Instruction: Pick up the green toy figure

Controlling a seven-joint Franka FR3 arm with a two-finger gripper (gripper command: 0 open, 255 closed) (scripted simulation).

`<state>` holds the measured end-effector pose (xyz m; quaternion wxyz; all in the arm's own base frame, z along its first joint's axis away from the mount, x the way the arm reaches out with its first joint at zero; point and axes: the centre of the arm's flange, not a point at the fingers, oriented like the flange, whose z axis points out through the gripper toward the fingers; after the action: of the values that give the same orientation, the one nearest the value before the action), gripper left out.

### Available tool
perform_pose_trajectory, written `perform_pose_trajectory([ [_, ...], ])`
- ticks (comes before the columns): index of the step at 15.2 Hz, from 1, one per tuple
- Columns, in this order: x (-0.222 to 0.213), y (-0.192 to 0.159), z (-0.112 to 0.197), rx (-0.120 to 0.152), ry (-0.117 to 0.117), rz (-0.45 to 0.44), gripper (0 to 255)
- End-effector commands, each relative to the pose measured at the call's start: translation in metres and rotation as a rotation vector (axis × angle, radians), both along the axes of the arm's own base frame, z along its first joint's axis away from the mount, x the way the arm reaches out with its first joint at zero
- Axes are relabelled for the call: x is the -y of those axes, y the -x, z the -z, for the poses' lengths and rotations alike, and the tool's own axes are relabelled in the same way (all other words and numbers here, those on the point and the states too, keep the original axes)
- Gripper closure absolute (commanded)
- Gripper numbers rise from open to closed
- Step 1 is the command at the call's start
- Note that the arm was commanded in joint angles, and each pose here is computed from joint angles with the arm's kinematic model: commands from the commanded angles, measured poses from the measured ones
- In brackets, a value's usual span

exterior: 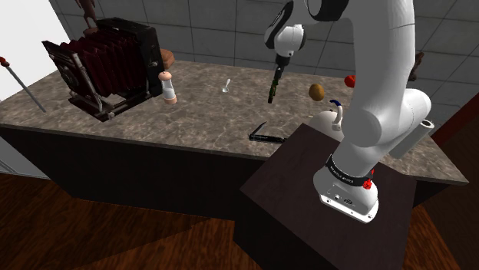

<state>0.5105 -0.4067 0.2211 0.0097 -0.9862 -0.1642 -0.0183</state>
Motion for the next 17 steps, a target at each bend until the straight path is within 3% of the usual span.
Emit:
perform_pose_trajectory([
  [1, 0.001, 0.0, 0.012, 0.001, 0.0, -0.001, 0],
  [6, 0.001, 0.0, 0.031, 0.001, 0.0, -0.001, 0],
  [7, 0.001, 0.0, 0.031, 0.001, 0.0, -0.001, 255],
  [17, 0.001, 0.0, 0.026, 0.001, 0.0, -0.001, 255],
])
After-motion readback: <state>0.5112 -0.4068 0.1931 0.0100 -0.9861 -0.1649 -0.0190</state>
